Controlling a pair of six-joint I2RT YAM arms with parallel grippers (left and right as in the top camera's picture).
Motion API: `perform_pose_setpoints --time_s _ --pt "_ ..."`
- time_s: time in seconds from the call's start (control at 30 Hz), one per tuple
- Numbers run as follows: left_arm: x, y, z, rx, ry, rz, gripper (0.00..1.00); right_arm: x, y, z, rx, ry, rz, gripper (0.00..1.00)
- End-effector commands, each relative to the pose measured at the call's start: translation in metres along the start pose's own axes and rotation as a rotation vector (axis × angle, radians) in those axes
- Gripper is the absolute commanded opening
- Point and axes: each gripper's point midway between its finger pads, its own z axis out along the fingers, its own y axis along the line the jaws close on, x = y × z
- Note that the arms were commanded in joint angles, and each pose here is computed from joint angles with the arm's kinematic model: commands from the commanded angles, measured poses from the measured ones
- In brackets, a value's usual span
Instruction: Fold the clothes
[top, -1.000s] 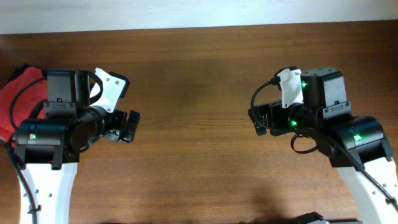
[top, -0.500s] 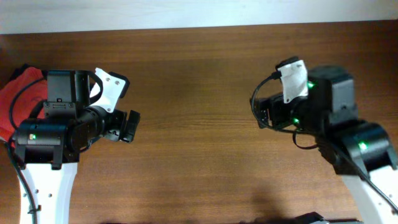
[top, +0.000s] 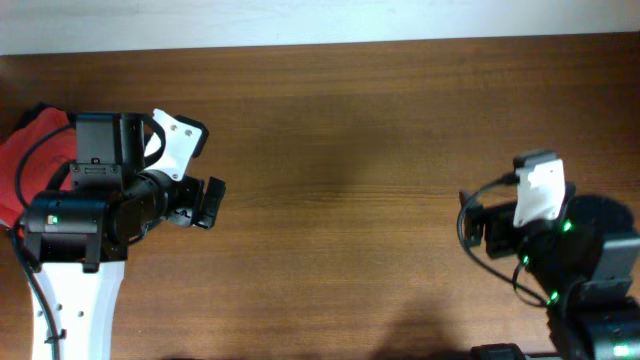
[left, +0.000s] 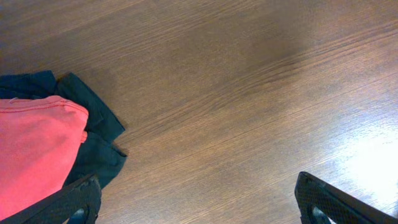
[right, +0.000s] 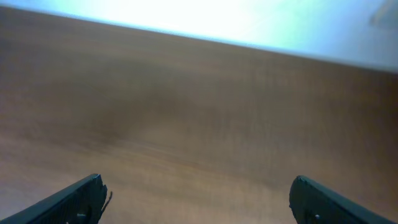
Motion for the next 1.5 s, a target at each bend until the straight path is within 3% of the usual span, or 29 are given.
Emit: perform_pose_setpoints --time_s 0.0,0.27,0.5,0.93,1.47 --pt "-0.003 0.0 -0.005 -0.007 -0.018 0.017 0.99 0.034 0.001 0.004 0.004 0.008 0.013 0.99" --pt "-0.003 0.0 -0.005 -0.007 -0.018 0.017 0.99 0.107 0.017 0.026 -0.037 -0.098 0.005 0.99" --pt "-0.003 0.0 -0.005 -0.007 -0.018 0.017 0.99 0.139 0.024 0.033 -0.046 -0.182 -0.008 0.99" --pt "-0.003 0.0 -0.005 -0.007 -0.018 0.017 0.99 0.192 0.034 0.068 -0.097 -0.053 0.01 0.99" --pt "-0.003 0.0 -0.005 -0.007 -0.018 0.017 0.99 0.193 0.034 0.068 -0.099 -0.05 0.009 0.99"
